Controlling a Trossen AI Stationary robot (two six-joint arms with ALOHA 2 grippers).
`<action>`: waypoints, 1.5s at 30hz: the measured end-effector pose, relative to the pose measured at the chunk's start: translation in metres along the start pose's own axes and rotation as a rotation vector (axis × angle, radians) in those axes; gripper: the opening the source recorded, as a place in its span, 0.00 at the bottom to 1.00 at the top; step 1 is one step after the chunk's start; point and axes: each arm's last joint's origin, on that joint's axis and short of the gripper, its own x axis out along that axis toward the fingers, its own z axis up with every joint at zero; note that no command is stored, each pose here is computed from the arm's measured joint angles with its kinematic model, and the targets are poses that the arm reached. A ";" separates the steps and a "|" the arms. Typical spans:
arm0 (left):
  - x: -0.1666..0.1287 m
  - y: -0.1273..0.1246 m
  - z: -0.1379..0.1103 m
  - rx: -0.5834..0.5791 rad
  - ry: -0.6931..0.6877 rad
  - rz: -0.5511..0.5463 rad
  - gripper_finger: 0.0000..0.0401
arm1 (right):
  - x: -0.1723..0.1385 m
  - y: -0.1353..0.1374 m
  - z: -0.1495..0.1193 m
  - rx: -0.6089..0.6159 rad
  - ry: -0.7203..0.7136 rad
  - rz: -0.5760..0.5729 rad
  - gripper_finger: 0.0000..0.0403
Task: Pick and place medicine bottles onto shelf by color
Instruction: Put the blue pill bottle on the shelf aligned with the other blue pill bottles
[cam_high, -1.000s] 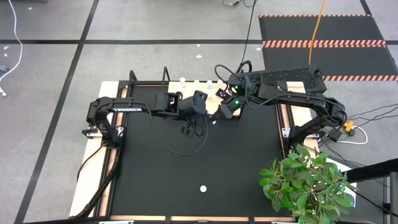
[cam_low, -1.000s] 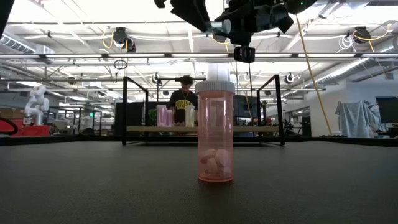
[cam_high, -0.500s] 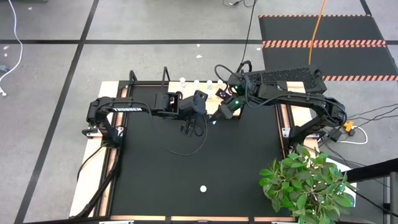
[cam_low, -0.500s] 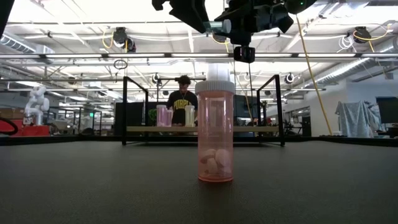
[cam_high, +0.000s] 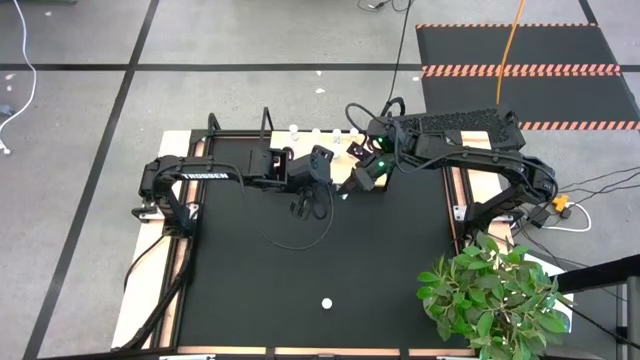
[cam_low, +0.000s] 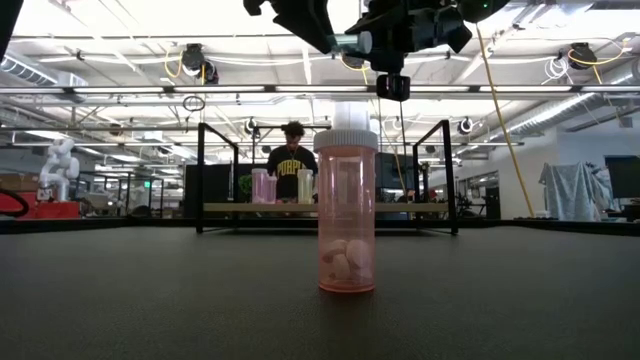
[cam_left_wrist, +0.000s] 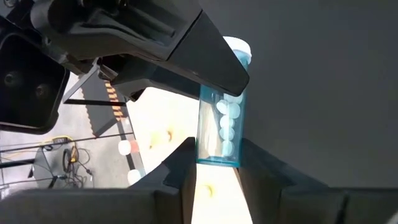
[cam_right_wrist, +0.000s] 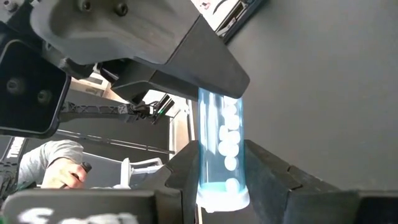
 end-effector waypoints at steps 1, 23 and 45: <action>0.000 0.000 0.000 -0.008 0.000 0.000 0.24 | 0.000 0.000 0.000 0.000 0.001 0.001 0.26; 0.002 0.009 -0.006 -0.170 0.003 0.026 0.25 | -0.028 0.002 0.014 -0.195 -0.122 -0.007 0.45; -0.001 0.109 -0.052 -0.741 -0.478 0.103 0.25 | -0.124 0.095 -0.005 -0.973 -0.790 -0.481 0.49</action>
